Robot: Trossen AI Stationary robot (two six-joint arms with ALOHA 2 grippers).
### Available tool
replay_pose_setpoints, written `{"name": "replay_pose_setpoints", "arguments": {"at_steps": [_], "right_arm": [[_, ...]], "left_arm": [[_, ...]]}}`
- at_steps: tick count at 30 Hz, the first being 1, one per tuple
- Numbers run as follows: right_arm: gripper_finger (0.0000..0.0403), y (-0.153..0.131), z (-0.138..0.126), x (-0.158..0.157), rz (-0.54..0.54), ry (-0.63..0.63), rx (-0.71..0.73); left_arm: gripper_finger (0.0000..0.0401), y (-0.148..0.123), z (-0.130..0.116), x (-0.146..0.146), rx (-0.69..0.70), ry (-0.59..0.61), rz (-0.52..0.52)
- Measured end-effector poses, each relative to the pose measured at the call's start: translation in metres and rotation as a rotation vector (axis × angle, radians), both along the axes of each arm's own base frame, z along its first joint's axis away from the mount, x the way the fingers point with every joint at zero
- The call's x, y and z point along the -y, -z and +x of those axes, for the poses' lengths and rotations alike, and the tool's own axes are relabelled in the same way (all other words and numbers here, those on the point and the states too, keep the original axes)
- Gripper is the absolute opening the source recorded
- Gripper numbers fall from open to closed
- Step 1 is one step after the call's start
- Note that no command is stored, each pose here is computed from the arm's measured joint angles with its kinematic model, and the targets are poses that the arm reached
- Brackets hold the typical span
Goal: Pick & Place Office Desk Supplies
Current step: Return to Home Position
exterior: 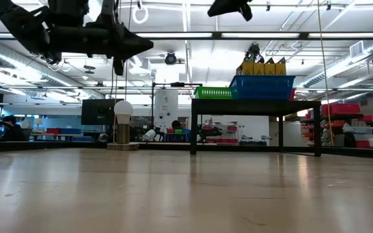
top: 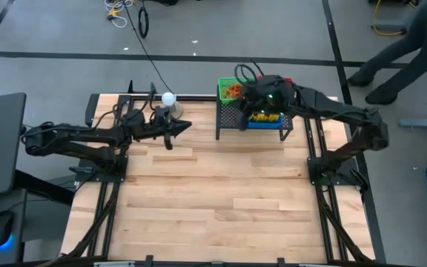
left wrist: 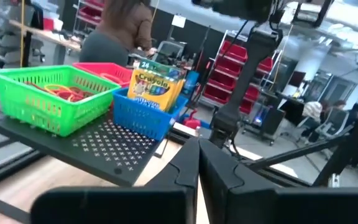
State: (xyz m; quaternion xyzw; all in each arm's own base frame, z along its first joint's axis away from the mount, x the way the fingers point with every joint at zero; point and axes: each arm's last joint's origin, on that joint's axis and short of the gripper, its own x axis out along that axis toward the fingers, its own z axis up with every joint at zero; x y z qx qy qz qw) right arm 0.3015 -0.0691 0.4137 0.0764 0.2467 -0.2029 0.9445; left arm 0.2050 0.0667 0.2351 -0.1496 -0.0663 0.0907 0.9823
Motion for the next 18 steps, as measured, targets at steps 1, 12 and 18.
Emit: {"name": "replay_pose_setpoints", "arguments": {"at_steps": [1, 12, 18], "right_arm": [[0.0005, 0.005, -0.003, -0.002, -0.008, -0.036, 0.030], [0.0007, 0.064, -0.081, -0.025, -0.086, -0.184, 0.279], [0.0018, 0.089, -0.129, -0.033, -0.101, -0.154, 0.303]], "left_arm": [[0.0017, 0.000, -0.001, 0.000, -0.002, -0.001, 0.013], [0.0026, 0.000, -0.002, 0.002, 0.022, 0.031, -0.146], [0.0026, 0.002, -0.001, 0.002, -0.026, 0.006, 0.001]]}}
